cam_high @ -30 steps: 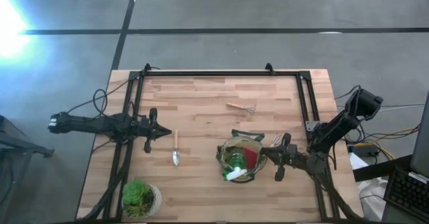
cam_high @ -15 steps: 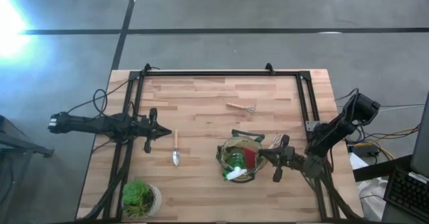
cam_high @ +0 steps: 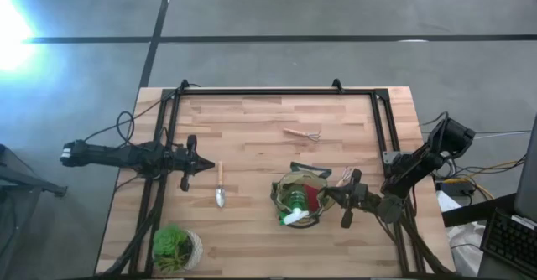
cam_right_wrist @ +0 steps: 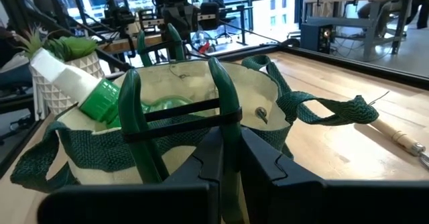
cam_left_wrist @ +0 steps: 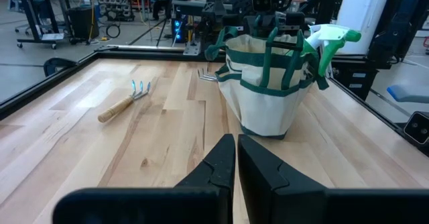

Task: Pick & Place Garden tools in Gardening bag
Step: Put the shear scissors into the side pocket of the gardening bag

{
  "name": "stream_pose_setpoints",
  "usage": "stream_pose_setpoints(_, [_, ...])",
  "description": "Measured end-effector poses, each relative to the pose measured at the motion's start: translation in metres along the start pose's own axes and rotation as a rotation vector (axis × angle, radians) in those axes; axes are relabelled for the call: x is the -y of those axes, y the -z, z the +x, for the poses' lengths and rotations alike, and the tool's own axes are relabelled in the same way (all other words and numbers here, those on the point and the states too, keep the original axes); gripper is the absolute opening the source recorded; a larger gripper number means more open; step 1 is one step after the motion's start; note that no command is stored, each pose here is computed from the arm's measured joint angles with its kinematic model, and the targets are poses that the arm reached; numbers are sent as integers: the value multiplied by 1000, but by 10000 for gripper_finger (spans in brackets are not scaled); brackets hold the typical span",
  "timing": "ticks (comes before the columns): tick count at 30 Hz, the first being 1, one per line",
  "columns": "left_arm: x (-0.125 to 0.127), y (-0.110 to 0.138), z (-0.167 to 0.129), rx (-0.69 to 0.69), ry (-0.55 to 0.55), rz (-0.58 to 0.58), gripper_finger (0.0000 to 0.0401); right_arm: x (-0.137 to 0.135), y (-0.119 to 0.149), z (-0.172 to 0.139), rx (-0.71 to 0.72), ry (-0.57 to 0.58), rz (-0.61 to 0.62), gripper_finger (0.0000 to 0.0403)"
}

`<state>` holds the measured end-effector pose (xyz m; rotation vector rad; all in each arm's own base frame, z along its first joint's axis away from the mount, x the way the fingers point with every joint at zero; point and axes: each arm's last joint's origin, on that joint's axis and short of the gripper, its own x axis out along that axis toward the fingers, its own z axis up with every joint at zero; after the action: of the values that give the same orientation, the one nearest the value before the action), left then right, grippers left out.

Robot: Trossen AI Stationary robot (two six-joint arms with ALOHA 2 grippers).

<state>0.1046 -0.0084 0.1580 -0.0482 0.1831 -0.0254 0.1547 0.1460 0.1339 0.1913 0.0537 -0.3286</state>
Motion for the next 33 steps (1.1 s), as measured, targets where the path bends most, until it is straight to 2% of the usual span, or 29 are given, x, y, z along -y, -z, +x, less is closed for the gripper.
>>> stream_pose_setpoints(14, [0, 0, 0, 0, 0, 0, 23, 0, 2, 0, -16, -25, 22, 18])
stream_pose_setpoints(22, [0, 0, 0, 0, 0, 0, 23, 6, 6, -1, -26, -10, 77, 18])
stream_pose_setpoints(33, [0, 0, 0, 0, 0, 0, 23, 6, 6, -1, -27, -10, 74, 18])
